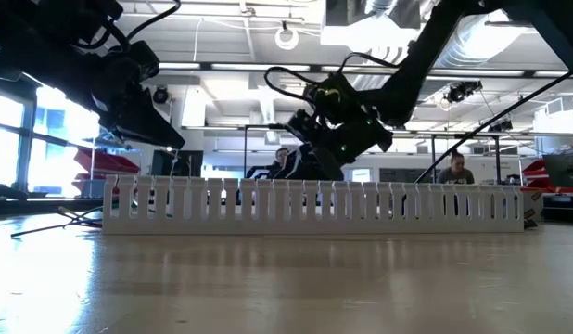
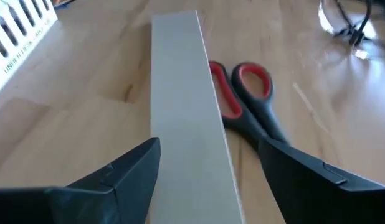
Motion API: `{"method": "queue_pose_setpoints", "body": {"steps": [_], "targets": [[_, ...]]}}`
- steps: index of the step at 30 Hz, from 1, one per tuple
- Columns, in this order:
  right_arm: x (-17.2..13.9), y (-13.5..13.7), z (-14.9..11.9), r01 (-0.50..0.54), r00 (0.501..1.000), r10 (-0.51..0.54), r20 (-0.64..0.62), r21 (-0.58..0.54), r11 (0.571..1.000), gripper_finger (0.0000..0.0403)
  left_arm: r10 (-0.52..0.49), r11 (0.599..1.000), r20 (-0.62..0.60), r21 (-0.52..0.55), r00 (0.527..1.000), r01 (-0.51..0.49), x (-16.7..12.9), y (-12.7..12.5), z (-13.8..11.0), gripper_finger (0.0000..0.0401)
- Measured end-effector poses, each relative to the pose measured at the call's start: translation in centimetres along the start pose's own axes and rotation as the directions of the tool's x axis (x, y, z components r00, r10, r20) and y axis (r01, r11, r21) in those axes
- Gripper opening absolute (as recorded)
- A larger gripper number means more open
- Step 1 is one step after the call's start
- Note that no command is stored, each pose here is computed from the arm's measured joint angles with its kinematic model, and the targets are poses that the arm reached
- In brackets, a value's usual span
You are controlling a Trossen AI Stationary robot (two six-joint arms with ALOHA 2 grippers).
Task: Ziptie cables
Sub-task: Close the white cable duct lid
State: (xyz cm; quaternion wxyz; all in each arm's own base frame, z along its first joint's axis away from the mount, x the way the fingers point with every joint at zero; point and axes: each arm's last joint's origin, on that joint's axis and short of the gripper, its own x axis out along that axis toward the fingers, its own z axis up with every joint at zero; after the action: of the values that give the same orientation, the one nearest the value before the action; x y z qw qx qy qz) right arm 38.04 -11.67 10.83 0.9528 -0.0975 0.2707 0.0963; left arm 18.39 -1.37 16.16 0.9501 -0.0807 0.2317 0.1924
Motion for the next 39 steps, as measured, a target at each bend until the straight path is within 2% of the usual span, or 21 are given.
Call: {"method": "queue_pose_setpoints", "body": {"steps": [3,8,12,16,21,25,29,39], "targets": [[0.2,0.5,0.3,-0.001,1.0,0.001,0.005,-0.034,0.999,0.0261,0.007,1.0,0.003,-0.002,1.0,-0.007,0.0,0.0,0.0,0.004],[0.6,1.6,0.9,-0.034,0.999,0.034,0.015,-0.027,0.999,0.0261,0.007,1.0,0.003,-0.009,1.0,-0.007,0.0,0.0,0.0,0.004],[0.9,2.0,0.7,-0.033,0.999,0.032,-0.012,-0.098,0.995,0.0266,0.013,1.0,0.002,-0.001,1.0,-0.013,0.0,0.1,0.0,0.004],[0.9,1.9,0.5,-0.014,1.0,0.012,-0.026,-0.1,0.995,0.0295,0.028,0.999,0.005,-0.025,1.0,-0.028,0.2,0.4,0.1,0.004],[0.9,1.9,0.4,-0.007,0.999,0.001,-0.038,-0.168,0.986,0.035,0.059,0.996,0.009,-0.06,0.998,-0.058,0.5,1.1,0.4,0.004],[1.0,1.7,-0.4,-0.025,0.997,0.014,-0.074,-0.146,0.989,0.0373,0.057,0.995,0.01,-0.081,0.998,-0.056,0.7,1.5,0.6,0.004],[1.3,1.3,-1.2,-0.025,0.996,0.015,-0.087,-0.117,0.993,0.0362,0.069,0.994,0.01,-0.091,0.998,-0.068,0.8,1.8,0.7,0.004],[1.8,1.1,-2.4,-0.05,0.994,0.045,-0.097,-0.056,0.997,0.0285,0.052,0.992,0.017,-0.113,0.998,-0.05,0.9,2.0,0.9,0.004]]}}
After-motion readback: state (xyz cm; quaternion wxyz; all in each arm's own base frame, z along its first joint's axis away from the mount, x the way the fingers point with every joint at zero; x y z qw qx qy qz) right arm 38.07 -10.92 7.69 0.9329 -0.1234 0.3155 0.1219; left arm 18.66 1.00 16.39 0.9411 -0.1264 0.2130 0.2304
